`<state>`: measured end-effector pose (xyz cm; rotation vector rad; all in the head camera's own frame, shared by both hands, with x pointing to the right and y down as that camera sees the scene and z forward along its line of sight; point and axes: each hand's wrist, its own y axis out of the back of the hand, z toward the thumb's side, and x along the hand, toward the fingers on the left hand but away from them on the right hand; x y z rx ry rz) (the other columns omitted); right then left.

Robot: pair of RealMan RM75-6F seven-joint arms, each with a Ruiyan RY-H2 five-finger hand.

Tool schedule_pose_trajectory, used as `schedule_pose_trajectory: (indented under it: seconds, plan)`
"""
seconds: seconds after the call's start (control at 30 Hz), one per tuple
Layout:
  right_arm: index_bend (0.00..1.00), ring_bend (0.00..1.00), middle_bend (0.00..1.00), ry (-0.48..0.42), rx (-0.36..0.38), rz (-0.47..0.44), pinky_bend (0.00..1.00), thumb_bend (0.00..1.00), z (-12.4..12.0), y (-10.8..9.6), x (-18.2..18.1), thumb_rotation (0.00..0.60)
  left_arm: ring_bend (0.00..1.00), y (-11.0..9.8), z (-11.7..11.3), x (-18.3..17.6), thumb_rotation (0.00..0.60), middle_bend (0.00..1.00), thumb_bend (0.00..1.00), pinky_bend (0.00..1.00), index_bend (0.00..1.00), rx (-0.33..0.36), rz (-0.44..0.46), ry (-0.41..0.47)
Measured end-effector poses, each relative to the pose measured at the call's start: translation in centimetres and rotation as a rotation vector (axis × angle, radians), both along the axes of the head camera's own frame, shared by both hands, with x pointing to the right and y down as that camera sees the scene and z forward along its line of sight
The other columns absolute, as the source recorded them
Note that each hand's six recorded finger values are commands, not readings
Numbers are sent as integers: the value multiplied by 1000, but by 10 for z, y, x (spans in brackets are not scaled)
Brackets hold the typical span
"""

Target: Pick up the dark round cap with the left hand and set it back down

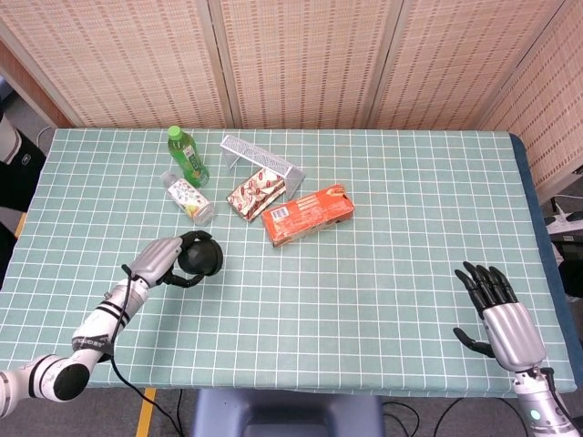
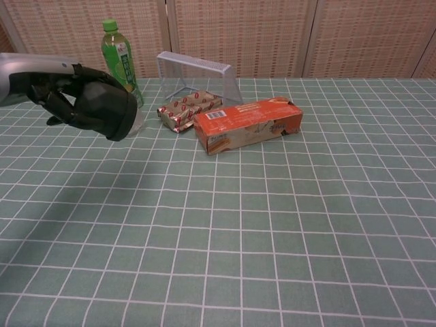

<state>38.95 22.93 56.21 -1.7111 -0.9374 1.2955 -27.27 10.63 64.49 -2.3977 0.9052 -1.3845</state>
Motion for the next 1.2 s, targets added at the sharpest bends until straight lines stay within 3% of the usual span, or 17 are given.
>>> schedule_pose_trajectory:
  seconds: [0.1,0.23,0.37,0.6,0.8,0.9,1.0,1.13,1.2]
  plan:
    - [0,0,0,4,0,-2,0,123,0,0,0,600,597,-3,-2,-4,600,661,437,785,622,-28,-33,77]
    - [0,0,0,5,1,-4,0,123,0,0,0,600,604,-2,2,-12,600,667,438,795,628,-51,0,70]
    - [0,0,0,5,4,-4,0,123,-1,0,0,600,607,1,12,-28,600,668,437,794,628,-58,94,-50]
    - [0,0,0,-2,9,2,0,124,-4,-1,2,600,602,10,31,-56,600,654,439,773,612,-17,376,-397]
    - [0,0,0,-1,5,-3,0,124,-3,0,1,600,601,17,38,-70,600,649,438,775,600,-77,418,-587]
    - [0,0,0,-9,-2,-3,0,124,-2,0,0,600,596,21,40,-70,600,639,437,764,587,-99,450,-653]
    - [0,0,0,-18,-8,-4,0,124,-2,1,-1,600,576,27,46,-64,600,596,438,691,536,-106,471,-665]
    - [0,0,0,-18,-11,-3,0,124,-1,1,-1,600,448,30,51,-62,600,398,437,533,366,-105,487,-669]
    - [0,0,0,-17,-13,-4,0,124,0,1,-1,600,392,31,53,-61,600,348,436,471,326,-97,492,-666]
